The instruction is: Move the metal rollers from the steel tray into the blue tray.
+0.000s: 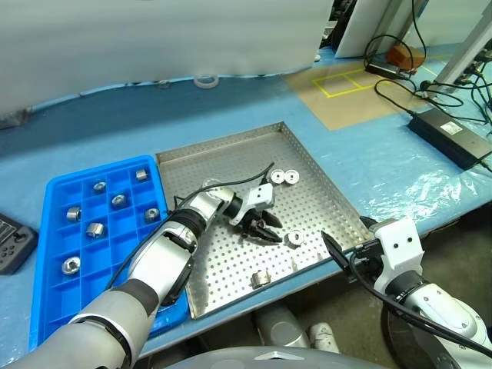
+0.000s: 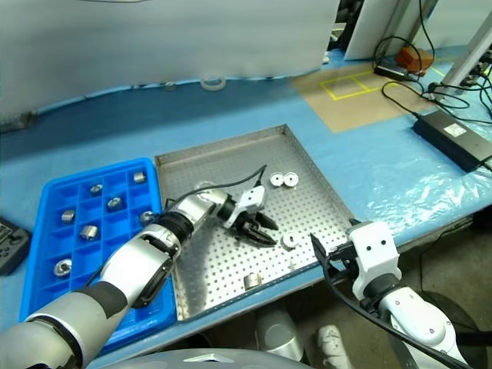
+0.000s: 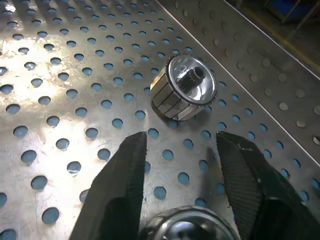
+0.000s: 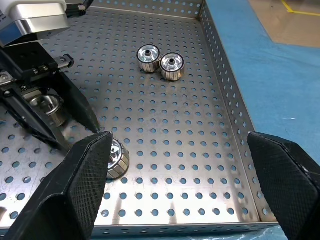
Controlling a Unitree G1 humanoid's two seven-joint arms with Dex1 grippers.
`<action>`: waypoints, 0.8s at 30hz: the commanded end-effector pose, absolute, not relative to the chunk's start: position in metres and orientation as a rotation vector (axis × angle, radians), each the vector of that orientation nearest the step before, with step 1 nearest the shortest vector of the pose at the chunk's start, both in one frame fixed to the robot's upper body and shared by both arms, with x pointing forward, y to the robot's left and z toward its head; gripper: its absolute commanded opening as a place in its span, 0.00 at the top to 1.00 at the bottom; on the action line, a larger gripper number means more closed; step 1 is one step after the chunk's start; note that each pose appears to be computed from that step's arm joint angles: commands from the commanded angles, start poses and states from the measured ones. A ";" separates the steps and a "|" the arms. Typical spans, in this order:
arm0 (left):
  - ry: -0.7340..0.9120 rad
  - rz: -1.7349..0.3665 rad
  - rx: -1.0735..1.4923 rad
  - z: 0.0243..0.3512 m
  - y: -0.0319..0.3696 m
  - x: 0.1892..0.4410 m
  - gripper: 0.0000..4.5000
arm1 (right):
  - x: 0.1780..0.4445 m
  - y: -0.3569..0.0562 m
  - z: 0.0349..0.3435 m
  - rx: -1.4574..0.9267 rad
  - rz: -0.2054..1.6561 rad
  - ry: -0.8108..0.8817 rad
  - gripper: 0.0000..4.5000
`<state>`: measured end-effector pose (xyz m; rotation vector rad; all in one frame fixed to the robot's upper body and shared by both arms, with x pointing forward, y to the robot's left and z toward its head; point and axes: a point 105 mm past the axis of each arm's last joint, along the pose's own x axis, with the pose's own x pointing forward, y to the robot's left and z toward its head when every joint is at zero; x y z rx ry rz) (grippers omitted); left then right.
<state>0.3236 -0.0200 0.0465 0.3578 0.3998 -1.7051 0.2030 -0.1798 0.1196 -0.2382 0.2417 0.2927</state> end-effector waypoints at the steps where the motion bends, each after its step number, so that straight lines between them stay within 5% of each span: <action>1: 0.390 -1.672 0.369 0.046 -0.021 0.327 0.65 | 0.203 -0.175 0.131 -0.256 0.307 0.204 0.00; 10: 0.293 -1.573 0.275 0.071 -0.023 0.346 0.65 | 0.204 -0.172 0.129 -0.248 0.327 0.209 0.00; 16: 0.082 -1.618 0.076 0.140 -0.012 0.356 0.65 | 0.214 -0.166 0.143 -0.253 0.393 0.146 0.00; 24: -0.060 -1.504 0.050 0.178 0.018 0.358 0.65 | 0.244 -0.153 0.153 -0.292 0.567 0.101 0.00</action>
